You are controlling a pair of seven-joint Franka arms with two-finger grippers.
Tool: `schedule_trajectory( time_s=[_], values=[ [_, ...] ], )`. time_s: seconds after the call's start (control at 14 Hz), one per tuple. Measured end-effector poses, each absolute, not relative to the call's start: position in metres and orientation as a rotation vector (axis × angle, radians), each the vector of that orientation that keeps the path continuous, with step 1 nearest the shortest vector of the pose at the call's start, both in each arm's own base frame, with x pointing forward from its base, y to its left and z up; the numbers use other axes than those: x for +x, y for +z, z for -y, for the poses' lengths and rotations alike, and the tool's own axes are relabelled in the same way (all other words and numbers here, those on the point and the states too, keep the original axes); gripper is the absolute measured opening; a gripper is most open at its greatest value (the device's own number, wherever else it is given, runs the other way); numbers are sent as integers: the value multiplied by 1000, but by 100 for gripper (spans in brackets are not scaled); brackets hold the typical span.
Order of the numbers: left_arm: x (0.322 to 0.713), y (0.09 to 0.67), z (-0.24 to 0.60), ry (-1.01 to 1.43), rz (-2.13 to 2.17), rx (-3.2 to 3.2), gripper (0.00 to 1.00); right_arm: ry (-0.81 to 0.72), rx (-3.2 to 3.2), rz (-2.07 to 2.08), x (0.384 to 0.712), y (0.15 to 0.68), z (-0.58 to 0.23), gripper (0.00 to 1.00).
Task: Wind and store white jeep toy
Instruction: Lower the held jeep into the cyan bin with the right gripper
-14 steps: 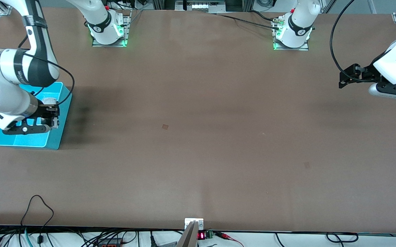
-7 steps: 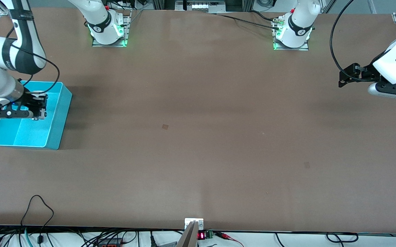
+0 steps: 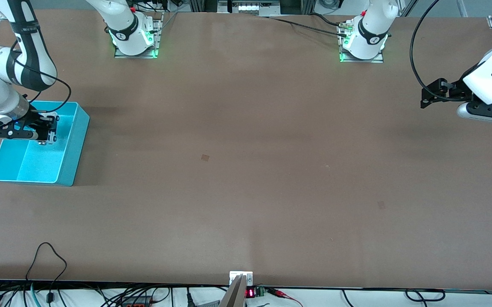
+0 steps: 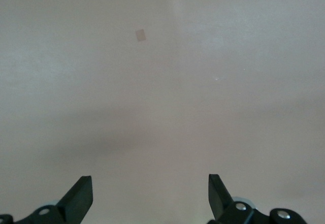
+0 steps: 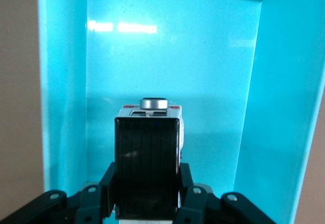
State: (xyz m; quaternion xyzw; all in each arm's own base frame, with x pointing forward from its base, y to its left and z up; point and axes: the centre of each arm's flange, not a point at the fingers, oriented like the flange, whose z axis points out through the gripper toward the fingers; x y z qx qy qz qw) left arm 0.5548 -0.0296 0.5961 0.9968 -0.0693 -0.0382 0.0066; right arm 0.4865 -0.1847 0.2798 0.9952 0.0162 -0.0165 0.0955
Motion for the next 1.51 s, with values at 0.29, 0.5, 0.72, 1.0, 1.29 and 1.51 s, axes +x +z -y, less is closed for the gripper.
schedule_trajectory(
  time_s=[0.29,0.5,0.72,1.0,1.29,1.51],
  values=[
    [555,596,30,-119,217,3119,100,-55,2946,-30,478,256,206,51],
    [555,596,30,-119,218,3118,100,-36,2946,-37,468,235,216,51],
    [555,596,30,-119,218,3119,100,-34,2948,-31,456,214,224,51],
    [555,596,30,-119,219,3118,100,-25,2949,-29,453,211,224,51],
    [555,596,30,-121,219,3118,100,-23,2950,-37,454,211,222,64],
    [554,596,30,-125,219,3118,100,9,2947,-100,462,220,214,96]
  ],
)
